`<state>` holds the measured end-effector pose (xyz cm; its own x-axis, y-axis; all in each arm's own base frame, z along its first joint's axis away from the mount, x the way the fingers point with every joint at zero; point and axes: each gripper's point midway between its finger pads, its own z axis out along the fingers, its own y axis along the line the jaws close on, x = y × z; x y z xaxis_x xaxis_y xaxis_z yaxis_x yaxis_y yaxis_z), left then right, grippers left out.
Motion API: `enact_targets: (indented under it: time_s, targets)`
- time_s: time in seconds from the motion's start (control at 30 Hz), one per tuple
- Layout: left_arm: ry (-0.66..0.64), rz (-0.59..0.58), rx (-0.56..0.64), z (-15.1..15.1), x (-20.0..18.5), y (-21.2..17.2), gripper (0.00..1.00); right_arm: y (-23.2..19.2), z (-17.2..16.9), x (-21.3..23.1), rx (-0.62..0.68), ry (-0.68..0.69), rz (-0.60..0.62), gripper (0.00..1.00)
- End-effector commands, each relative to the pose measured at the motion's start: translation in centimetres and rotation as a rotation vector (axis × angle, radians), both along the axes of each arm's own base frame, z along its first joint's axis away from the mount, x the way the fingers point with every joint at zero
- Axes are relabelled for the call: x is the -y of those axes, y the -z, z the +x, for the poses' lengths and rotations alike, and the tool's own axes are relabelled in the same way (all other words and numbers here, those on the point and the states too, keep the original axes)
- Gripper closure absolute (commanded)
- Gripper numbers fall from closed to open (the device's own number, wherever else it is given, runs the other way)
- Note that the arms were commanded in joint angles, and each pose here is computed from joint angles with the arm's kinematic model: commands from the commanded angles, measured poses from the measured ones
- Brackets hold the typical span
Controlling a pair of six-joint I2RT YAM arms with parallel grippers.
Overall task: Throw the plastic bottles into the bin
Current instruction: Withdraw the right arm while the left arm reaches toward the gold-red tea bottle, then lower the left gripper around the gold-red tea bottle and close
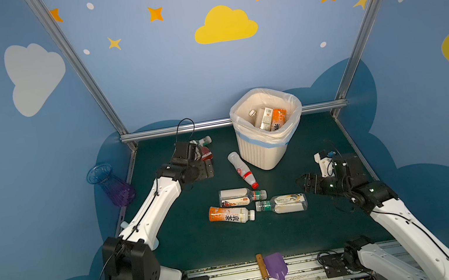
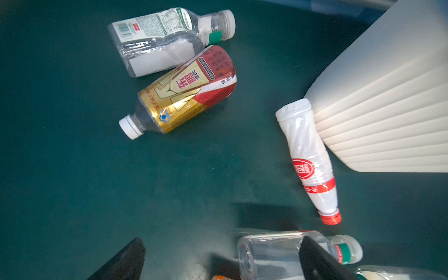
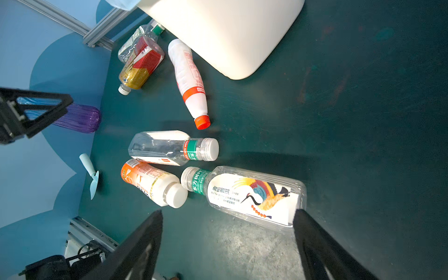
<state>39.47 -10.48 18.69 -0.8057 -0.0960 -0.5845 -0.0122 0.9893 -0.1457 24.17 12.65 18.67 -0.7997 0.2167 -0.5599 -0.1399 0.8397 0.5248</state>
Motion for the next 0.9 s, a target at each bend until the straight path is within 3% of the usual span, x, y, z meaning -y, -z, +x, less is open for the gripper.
enact_targets:
  time_s: [0.0, 0.27, 0.57, 0.87]
  targets:
    - [0.101, 0.068, 0.003, 3.0, -1.2, 0.7, 0.0, -0.5, 0.0, -0.5, 0.027, -0.01, 0.022, 0.15]
    - [0.206, 0.05, -0.062, 8.5, -2.0, 4.6, 0.0, -1.0, -0.4, -0.1, 0.063, 0.003, 0.02, 0.14]
    - [0.235, 0.081, -0.117, 11.4, -2.0, 8.5, 0.0, -1.3, -0.3, -0.2, 0.071, -0.001, 0.025, 0.14]
    - [0.266, 0.127, -0.133, 12.6, -2.1, 9.3, 0.0, -0.5, 0.2, -0.2, 0.055, 0.003, 0.017, 0.14]
